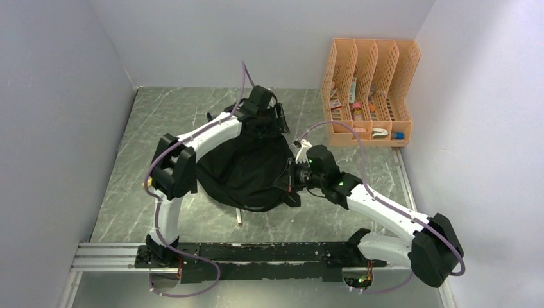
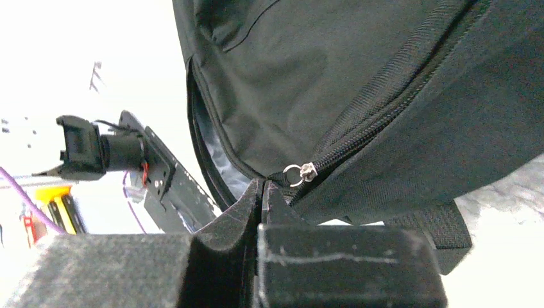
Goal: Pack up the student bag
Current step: Zip the student bag at the center of the board.
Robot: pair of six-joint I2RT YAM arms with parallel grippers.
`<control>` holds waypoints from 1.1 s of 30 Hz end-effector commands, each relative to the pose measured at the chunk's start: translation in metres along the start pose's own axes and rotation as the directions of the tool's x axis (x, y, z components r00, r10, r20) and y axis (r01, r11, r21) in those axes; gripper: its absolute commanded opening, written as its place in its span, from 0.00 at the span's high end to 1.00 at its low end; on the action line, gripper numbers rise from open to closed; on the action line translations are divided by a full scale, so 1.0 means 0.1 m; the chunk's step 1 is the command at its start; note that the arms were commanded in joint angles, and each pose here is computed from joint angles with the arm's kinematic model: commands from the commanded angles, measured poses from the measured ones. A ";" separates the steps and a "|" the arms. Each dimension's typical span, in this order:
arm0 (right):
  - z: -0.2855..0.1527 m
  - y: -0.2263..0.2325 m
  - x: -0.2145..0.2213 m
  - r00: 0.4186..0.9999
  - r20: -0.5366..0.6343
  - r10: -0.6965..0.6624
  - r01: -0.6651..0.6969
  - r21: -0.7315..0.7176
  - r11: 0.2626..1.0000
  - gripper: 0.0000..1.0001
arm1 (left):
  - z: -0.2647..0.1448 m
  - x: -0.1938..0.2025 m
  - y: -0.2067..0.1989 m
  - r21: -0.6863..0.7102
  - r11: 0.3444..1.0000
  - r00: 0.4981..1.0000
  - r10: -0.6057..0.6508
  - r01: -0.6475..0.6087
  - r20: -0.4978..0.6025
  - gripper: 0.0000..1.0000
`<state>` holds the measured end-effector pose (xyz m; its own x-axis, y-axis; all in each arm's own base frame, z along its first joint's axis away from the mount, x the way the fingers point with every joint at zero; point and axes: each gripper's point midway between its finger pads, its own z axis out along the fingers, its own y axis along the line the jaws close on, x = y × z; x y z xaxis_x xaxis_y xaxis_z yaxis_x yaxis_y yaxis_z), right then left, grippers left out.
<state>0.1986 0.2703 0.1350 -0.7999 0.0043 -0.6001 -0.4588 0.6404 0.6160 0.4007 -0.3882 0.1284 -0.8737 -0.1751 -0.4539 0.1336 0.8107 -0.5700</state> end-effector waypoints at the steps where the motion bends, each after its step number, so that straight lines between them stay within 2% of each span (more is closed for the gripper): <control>1: -0.05 -0.17 -0.11 0.989 0.113 0.091 -0.103 0.114 0.988 1.00 | -0.58 -0.26 -0.15 0.051 0.997 0.992 0.060 -0.066 0.114 0.34; 6: -0.04 -0.30 -0.15 0.971 0.157 0.179 -0.206 0.178 0.962 1.00 | -0.99 0.03 0.26 -0.008 1.000 0.997 0.004 -0.004 0.080 0.28; 10: -0.05 -0.28 -0.23 0.965 0.169 0.198 -0.229 0.191 0.954 1.00 | -1.22 0.30 0.35 0.046 0.999 0.999 -0.015 0.014 0.042 0.29; 14: -0.06 -0.27 -0.29 0.962 0.188 0.200 -0.236 0.194 0.952 1.00 | -1.31 0.59 0.29 0.204 0.974 0.995 0.093 -0.096 0.023 0.42; 17: -0.07 -0.27 -0.29 0.957 0.194 0.216 -0.254 0.196 0.947 1.00 | -1.34 0.67 0.42 0.210 0.958 0.980 0.178 -0.193 0.087 0.43; 19: -0.10 -0.26 -0.32 0.951 0.209 0.229 -0.270 0.195 0.943 1.00 | -1.42 0.58 0.41 0.210 0.943 0.956 0.217 -0.257 0.195 0.42; 23: -0.15 -0.22 -0.43 0.939 0.235 0.252 -0.299 0.191 0.935 1.00 | -1.57 0.49 0.39 0.212 0.910 0.875 0.245 -0.356 0.418 0.37; 26: -0.17 -0.16 -0.50 0.936 0.235 0.263 -0.307 0.177 0.935 1.00 | -1.72 0.58 0.30 0.212 0.855 0.757 0.272 -0.474 0.594 0.35; 27: -0.17 -0.14 -0.51 0.936 0.233 0.265 -0.308 0.172 0.936 1.00 | -1.77 0.62 0.27 0.190 0.822 0.696 0.304 -0.537 0.650 0.35; 29: -0.17 -0.11 -0.53 0.936 0.230 0.268 -0.308 0.162 0.937 1.00 | -1.79 0.76 0.15 0.176 0.746 0.611 0.360 -0.642 0.705 0.36; 33: -0.16 -0.09 -0.52 0.935 0.222 0.278 -0.314 0.147 0.938 1.00 | -1.64 1.08 -0.12 0.199 0.575 0.518 0.466 -0.794 0.717 0.49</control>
<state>0.2321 0.2481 0.1515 -0.8055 0.3181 -0.5000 -0.1170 0.7418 0.6604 0.2293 -0.2964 0.1475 -0.3763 -0.0616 -0.9244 0.7295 0.5954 -0.3366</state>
